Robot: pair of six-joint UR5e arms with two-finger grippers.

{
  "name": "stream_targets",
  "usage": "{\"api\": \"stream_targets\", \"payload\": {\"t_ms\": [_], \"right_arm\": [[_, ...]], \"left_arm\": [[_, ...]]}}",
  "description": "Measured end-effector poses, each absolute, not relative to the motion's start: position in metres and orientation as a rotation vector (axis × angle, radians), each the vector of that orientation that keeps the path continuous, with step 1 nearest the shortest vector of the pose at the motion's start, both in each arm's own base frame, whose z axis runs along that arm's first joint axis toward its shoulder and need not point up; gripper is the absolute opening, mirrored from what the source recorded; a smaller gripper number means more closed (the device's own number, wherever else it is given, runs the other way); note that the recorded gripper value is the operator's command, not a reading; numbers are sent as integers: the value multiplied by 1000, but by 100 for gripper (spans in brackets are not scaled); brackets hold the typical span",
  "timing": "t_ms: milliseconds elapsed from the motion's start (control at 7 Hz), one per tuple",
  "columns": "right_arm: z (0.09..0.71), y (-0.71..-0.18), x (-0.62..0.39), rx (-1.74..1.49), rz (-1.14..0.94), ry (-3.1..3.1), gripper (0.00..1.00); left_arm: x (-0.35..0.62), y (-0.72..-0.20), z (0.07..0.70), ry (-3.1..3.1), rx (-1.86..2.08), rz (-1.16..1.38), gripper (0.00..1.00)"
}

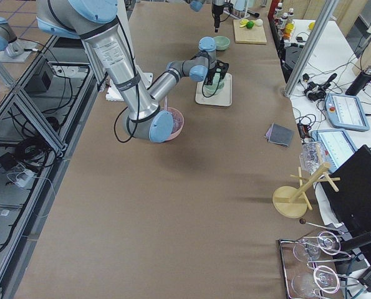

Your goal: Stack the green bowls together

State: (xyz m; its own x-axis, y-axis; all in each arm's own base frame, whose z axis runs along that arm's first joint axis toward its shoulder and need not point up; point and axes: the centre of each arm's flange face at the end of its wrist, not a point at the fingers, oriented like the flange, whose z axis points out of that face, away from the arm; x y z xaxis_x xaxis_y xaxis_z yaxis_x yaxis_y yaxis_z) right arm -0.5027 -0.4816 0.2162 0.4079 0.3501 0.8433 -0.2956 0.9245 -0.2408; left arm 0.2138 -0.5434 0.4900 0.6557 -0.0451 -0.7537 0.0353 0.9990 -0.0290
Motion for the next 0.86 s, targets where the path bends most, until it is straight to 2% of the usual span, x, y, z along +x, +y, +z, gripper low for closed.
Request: {"api": "stream_targets", "payload": {"t_ms": [143, 286, 714, 857], "right_arm": [[216, -482, -504, -56, 406, -1077, 73], [215, -482, -505, -56, 406, -1077, 100], [209, -488, -502, -49, 412, -1087, 100], [206, -495, -490, -43, 423, -1096, 100]], "left_arm": [[214, -544, 489, 855, -14, -50, 97], [215, -545, 489, 855, -18, -57, 97], [220, -552, 502, 841, -42, -73, 97], [224, -559, 506, 835, -52, -77, 94]]}}
